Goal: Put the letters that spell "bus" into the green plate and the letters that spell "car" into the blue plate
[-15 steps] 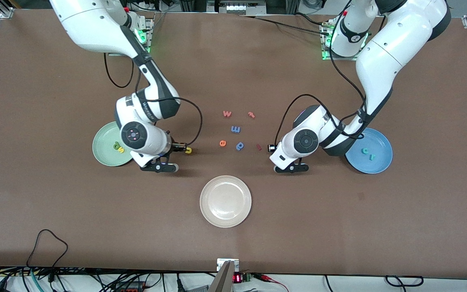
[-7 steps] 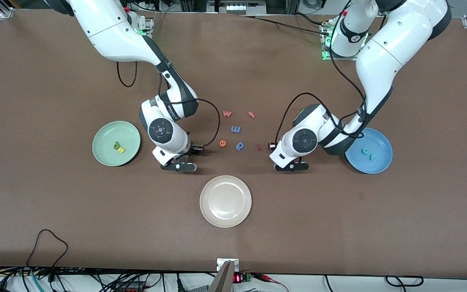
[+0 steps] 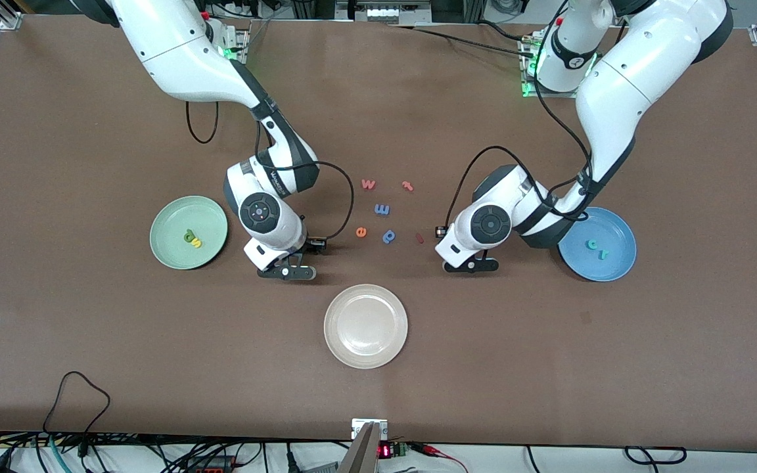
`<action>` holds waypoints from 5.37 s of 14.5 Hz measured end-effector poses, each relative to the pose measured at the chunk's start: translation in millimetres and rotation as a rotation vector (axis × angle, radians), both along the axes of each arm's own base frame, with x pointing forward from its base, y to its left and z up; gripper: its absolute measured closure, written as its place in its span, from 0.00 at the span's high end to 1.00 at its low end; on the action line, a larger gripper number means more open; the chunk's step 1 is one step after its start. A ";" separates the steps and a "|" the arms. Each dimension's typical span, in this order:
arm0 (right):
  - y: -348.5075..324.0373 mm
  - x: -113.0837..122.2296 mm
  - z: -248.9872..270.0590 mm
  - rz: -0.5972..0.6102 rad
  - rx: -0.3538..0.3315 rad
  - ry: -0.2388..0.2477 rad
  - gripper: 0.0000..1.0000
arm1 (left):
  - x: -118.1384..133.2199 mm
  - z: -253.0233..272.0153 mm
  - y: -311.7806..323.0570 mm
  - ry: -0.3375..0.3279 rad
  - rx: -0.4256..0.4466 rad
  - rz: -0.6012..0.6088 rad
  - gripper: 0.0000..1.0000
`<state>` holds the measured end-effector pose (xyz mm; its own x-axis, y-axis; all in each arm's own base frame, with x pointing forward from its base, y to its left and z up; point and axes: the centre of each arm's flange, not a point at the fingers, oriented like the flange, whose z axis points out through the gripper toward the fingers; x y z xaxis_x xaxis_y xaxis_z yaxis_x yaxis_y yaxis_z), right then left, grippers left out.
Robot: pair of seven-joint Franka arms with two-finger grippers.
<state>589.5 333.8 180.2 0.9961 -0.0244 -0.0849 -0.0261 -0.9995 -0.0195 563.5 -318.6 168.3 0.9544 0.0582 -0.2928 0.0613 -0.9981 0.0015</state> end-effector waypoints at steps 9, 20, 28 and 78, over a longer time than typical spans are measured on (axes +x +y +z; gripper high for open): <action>-3.7 -8.8 -7.0 0.005 -0.032 0.061 0.56 | 56.1 85.2 173.7 0.021 0.095 -0.005 0.10; -3.4 -8.5 -5.7 0.004 -0.032 0.060 0.49 | 46.0 65.6 339.7 0.046 -0.010 0.088 0.39; -3.6 -8.3 -5.7 0.004 -0.031 0.060 0.49 | 63.3 99.0 319.2 -0.035 -0.030 0.075 1.00; -358.7 -23.2 392.6 0.036 -0.039 0.058 1.00 | -6.8 398.1 308.7 -0.309 -0.005 0.000 1.00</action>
